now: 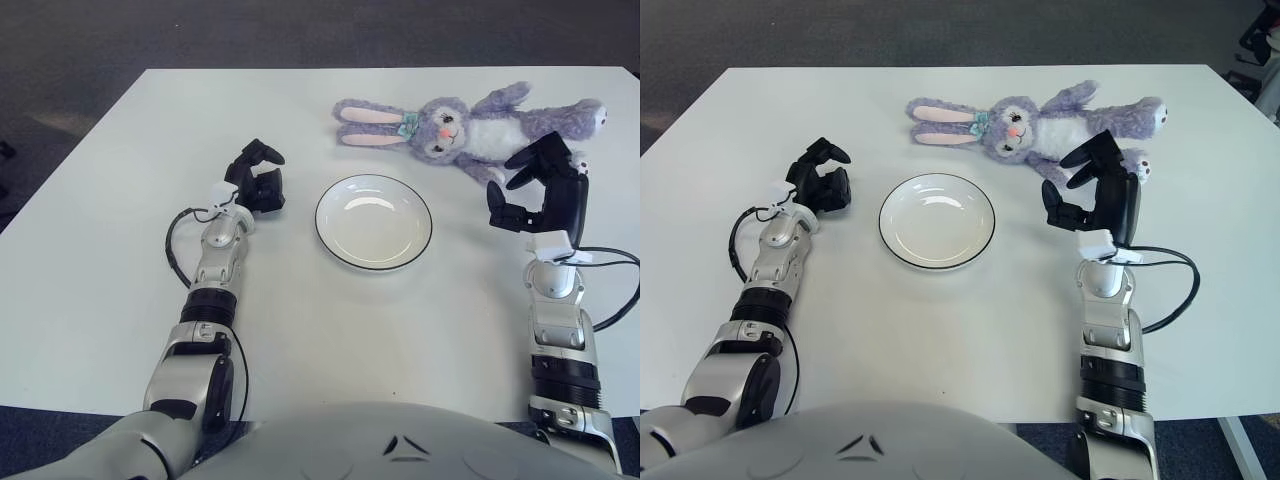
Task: Put the doll into the plate.
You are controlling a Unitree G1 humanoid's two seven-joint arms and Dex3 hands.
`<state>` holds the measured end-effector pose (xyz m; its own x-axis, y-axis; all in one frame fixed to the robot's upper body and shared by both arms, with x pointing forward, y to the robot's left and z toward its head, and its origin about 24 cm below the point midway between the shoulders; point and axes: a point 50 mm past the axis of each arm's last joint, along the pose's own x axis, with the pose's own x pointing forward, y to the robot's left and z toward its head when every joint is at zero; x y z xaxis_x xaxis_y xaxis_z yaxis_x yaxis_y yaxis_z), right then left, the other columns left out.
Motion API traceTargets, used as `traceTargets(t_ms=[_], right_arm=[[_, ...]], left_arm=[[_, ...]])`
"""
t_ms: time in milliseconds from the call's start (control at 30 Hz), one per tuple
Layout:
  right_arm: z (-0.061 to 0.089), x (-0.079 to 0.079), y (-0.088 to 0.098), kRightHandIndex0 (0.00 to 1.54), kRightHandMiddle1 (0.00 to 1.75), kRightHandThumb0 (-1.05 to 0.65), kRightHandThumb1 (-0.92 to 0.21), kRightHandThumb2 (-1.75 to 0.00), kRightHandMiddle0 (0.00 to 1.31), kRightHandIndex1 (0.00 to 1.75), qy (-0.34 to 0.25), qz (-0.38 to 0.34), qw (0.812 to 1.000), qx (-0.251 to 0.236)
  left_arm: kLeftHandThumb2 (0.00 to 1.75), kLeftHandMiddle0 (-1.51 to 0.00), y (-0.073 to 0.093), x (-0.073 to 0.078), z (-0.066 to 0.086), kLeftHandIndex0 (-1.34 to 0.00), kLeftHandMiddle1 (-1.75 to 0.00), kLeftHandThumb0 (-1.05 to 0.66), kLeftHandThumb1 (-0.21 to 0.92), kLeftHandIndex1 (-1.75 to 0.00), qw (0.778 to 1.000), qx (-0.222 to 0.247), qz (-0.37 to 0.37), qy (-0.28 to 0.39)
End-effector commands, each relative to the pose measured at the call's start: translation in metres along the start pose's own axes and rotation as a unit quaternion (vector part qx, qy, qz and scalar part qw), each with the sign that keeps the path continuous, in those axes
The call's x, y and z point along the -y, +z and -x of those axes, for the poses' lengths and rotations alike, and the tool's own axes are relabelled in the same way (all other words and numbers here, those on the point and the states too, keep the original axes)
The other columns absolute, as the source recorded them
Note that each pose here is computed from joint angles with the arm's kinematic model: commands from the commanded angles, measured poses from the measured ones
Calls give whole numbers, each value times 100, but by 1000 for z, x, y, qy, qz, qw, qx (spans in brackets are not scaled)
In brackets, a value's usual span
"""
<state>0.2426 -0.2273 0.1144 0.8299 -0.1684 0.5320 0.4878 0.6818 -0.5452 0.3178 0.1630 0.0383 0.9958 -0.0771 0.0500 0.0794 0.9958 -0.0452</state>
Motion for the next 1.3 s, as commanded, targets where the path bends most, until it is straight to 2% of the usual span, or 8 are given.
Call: traceTargets(t_ms=[0, 33, 133, 233, 600, 833, 1033, 1267], right_arm=[[2, -5, -5, 40, 171, -24, -79, -64, 26, 136, 20, 63, 998, 5], [1, -6, -6, 38, 171, -29, -84, -58, 25, 131, 24, 75, 997, 10], [-1, -7, -6, 33, 148, -54, -83, -55, 9, 118, 37, 116, 992, 29], [-3, -9, -5, 29, 133, -64, -81, -56, 3, 104, 46, 145, 987, 43], [-17, -15, 8, 22, 104, -71, -81, -53, 0, 78, 58, 199, 975, 80], [-27, -13, 10, 17, 86, -73, -83, -48, 0, 61, 79, 229, 967, 80], [-33, -12, 12, 14, 76, -74, -83, -46, 0, 45, 97, 248, 961, 77], [-41, -10, 17, 14, 73, -73, -83, -45, 0, 34, 96, 264, 956, 85]], left_arm=[[121, -116, -56, 0, 35, -55, -175, -45, 40, -175, 993, -113, 16, 11], [121, -116, -56, 0, 35, -55, -175, -45, 40, -175, 993, -113, 16, 11], [122, -116, -55, 1, 35, -55, -175, -45, 40, -175, 994, -112, 17, 10], [123, -117, -55, 0, 36, -56, -175, -46, 39, -175, 994, -110, 18, 11], [124, -117, -57, -2, 37, -56, -175, -46, 38, -175, 994, -111, 7, 11], [122, -119, -58, -2, 38, -55, -175, -45, 39, -175, 994, -112, 2, 6], [121, -117, -60, -3, 38, -54, -175, -45, 40, -175, 993, -117, 1, 4], [120, -116, -60, -3, 37, -54, -175, -45, 41, -175, 993, -119, 3, 5]])
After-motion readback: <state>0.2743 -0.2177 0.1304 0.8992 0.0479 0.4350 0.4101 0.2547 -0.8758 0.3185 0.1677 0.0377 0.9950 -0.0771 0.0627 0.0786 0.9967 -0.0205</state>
